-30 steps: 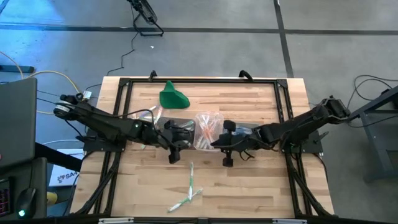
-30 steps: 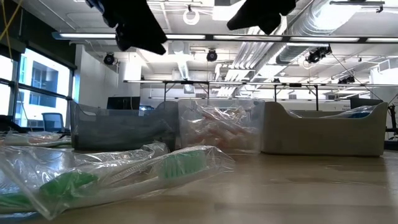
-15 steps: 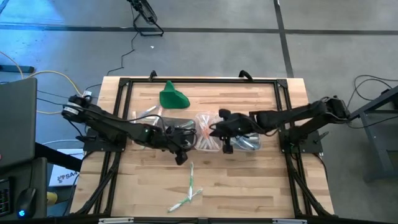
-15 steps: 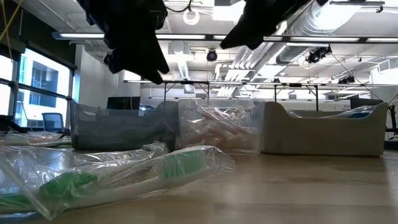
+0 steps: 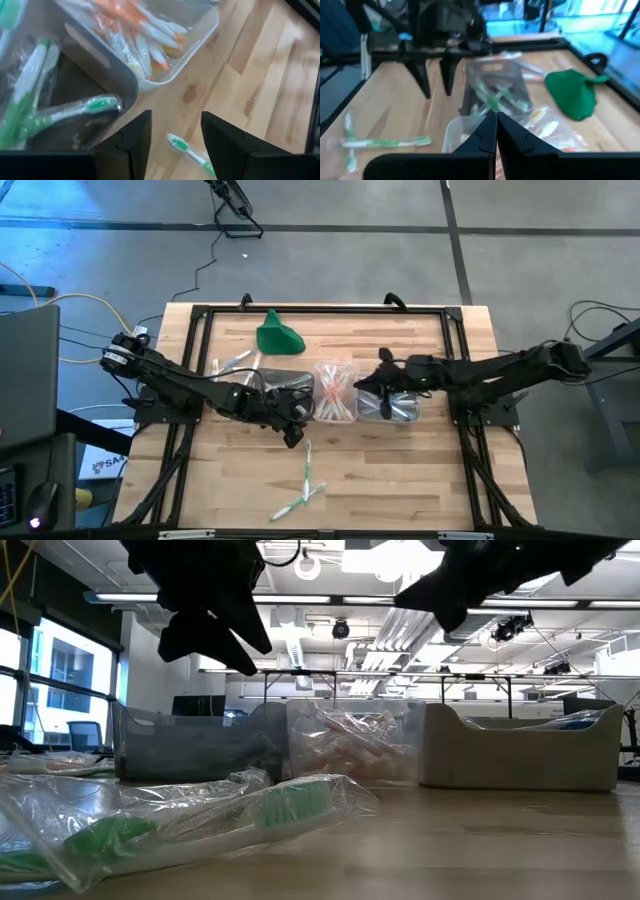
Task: Pick & Place Toothbrushes
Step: Put the green toothbrush into the black bin
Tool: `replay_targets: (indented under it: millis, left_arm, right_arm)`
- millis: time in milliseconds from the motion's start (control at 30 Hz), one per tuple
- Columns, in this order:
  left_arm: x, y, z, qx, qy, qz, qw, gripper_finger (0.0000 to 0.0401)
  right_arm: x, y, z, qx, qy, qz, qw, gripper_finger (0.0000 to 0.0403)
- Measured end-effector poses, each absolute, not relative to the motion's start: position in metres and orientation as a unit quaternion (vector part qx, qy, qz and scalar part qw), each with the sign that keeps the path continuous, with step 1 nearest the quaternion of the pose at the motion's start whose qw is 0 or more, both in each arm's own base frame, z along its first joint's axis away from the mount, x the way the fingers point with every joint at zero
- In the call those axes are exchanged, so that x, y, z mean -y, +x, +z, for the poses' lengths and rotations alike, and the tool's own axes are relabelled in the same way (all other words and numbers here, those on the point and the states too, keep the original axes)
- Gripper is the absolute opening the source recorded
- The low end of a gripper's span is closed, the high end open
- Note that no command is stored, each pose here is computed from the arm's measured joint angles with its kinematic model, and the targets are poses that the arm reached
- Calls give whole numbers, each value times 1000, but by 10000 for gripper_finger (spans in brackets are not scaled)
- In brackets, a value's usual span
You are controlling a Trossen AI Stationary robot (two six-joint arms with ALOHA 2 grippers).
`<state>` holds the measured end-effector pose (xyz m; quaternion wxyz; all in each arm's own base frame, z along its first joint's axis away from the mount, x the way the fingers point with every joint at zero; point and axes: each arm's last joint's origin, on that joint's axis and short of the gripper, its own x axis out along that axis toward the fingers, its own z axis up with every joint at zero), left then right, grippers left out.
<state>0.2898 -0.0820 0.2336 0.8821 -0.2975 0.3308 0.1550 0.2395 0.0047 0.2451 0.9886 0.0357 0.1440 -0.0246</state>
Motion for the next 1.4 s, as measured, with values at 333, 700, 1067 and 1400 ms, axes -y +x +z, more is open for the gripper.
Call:
replay_targets:
  millis: [333, 700, 1067, 1400]
  left_arm:
    - [104, 285, 228, -328, -388, 171, 844, 167]
    - [143, 312, 229, -339, -430, 172, 819, 167]
    - [159, 338, 214, -446, -465, 296, 705, 167]
    - [169, 351, 199, -454, -492, 288, 685, 167]
  right_arm:
    - [-2, 200, 248, -96, 33, -56, 993, 3]
    - [9, 195, 242, -96, 21, -83, 992, 3]
    - [19, 194, 242, -97, 19, -104, 990, 3]
    - [24, 193, 239, -115, 13, -94, 989, 3]
